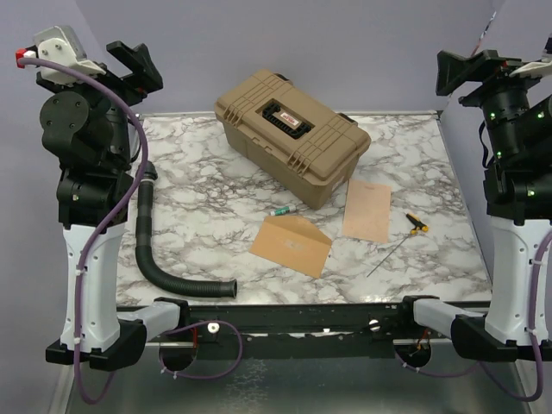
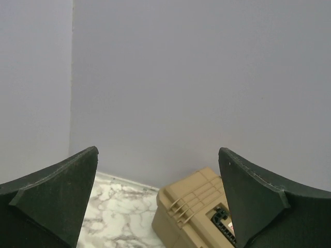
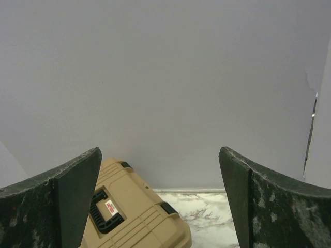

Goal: Place the letter into the envelope and seal it

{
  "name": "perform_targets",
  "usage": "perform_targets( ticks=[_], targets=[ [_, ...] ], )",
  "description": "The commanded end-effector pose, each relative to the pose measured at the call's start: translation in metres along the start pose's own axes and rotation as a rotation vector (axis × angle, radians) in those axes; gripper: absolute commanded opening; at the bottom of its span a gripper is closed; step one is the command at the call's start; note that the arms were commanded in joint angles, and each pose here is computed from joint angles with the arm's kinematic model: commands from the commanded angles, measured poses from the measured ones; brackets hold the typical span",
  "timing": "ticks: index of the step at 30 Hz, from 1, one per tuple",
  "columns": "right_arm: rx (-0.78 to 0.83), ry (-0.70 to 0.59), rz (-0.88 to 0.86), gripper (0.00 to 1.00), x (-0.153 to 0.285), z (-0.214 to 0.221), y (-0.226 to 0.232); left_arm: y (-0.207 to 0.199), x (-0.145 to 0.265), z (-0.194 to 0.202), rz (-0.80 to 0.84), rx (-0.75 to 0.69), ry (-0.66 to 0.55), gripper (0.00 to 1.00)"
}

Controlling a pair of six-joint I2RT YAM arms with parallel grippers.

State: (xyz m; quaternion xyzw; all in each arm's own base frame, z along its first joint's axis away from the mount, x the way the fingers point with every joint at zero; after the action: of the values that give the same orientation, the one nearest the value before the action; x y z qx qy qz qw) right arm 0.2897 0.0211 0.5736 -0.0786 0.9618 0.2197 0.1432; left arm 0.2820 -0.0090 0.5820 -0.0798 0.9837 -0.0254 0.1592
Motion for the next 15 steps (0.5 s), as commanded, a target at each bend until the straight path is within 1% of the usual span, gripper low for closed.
perform_targets(
  ticks=[1,4,6,9,12,15],
  targets=[
    [-0.055,0.098,0.036,1.00,-0.003,0.036,-0.015,0.008,-0.007,0.029,-0.065,-0.037,0.069,0.99],
    [-0.103,0.199,0.101,1.00,-0.007,0.072,-0.032,0.003,-0.010,0.050,-0.035,-0.049,0.102,0.99],
    [-0.127,0.288,0.115,1.00,-0.004,0.097,-0.039,-0.002,-0.014,0.079,-0.015,-0.066,0.152,0.99],
    [-0.177,0.394,0.124,1.00,0.006,0.134,-0.048,-0.012,-0.015,0.136,0.033,-0.061,0.267,0.99],
    [-0.213,0.484,0.188,1.00,0.015,0.170,-0.064,-0.026,-0.008,0.187,0.098,-0.001,0.375,0.99],
    [-0.278,0.546,0.364,1.00,0.024,0.201,-0.089,-0.044,0.001,0.221,0.189,0.094,0.448,0.99]
  ],
)
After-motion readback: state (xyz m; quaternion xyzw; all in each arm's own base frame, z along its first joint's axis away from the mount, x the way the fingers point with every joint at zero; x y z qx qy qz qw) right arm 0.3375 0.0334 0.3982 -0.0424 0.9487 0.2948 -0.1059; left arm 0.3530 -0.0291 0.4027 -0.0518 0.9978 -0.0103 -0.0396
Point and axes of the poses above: each gripper's point midway between its finger pads, its own x axis back along the fingers, its own y axis along the line the jaws close on, z = x × y, the point moved 4 cm from there along x, back along the fingers, and after that the axes turned 14 degrees about -x, right-handed, at the moved point
